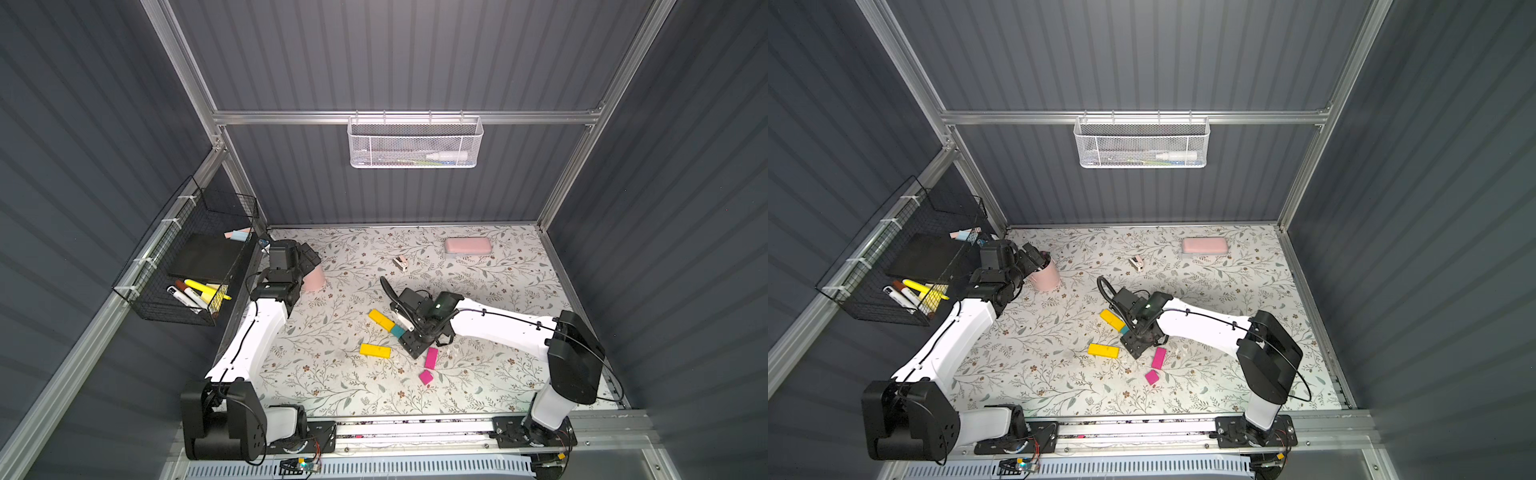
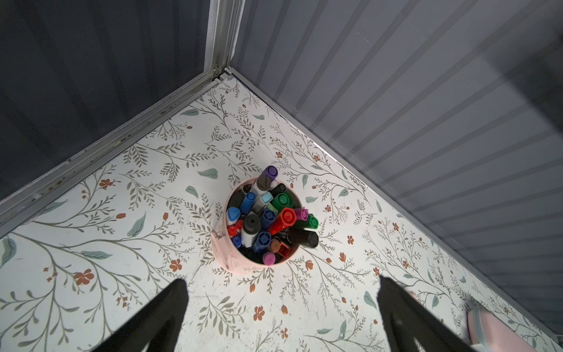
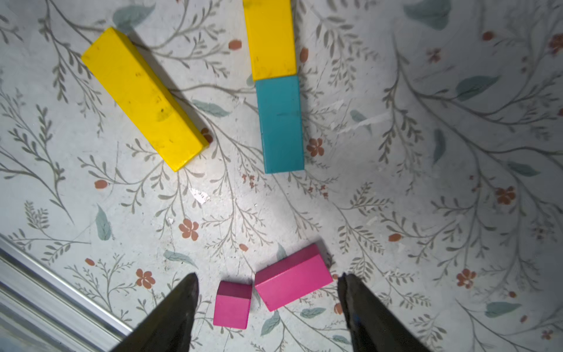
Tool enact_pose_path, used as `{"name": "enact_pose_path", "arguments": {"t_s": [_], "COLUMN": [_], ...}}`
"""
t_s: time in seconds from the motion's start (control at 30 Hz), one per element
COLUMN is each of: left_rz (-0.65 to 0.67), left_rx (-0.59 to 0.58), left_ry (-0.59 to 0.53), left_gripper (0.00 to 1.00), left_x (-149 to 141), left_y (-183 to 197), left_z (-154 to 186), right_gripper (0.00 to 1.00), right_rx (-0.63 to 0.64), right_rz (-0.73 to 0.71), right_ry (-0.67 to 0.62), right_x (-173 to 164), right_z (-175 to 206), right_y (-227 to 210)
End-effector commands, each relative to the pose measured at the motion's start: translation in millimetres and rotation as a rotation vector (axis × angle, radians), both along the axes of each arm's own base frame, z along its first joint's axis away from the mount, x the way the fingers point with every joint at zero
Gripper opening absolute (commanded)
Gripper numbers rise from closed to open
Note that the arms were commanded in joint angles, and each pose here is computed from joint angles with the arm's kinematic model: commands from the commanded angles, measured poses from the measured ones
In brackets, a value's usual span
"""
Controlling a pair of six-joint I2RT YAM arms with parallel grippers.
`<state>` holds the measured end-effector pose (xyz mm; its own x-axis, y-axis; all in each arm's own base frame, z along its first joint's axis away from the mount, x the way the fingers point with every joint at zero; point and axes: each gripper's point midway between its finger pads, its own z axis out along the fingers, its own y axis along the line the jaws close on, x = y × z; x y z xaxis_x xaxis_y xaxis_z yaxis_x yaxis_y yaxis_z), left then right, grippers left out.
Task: Assemble the letter v with building blocks
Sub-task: Adjust the building block at the center of the board.
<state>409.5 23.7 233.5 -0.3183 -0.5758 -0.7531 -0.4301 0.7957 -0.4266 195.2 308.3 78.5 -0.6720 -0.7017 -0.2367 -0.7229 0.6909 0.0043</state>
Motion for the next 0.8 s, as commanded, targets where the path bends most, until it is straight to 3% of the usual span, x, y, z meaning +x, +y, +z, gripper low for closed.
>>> {"name": "enact_pose_path", "arguments": {"t_s": [0.0, 0.77], "left_rz": [0.001, 0.001], "left_rx": [0.010, 0.009], "left_ry": [0.008, 0.004], "left_gripper": [0.99, 0.99], "left_x": [-2, -3], "left_y": [2, 2], "left_z": [-2, -2], "right_gripper": [0.79, 0.83], "right_rx": [0.004, -0.110], "right_rz": [-0.025, -0.037], "right_ry": [0.067, 0.125], "right_x": [-17, -27], "right_z": [-11, -61], "right_y": [3, -9]}}
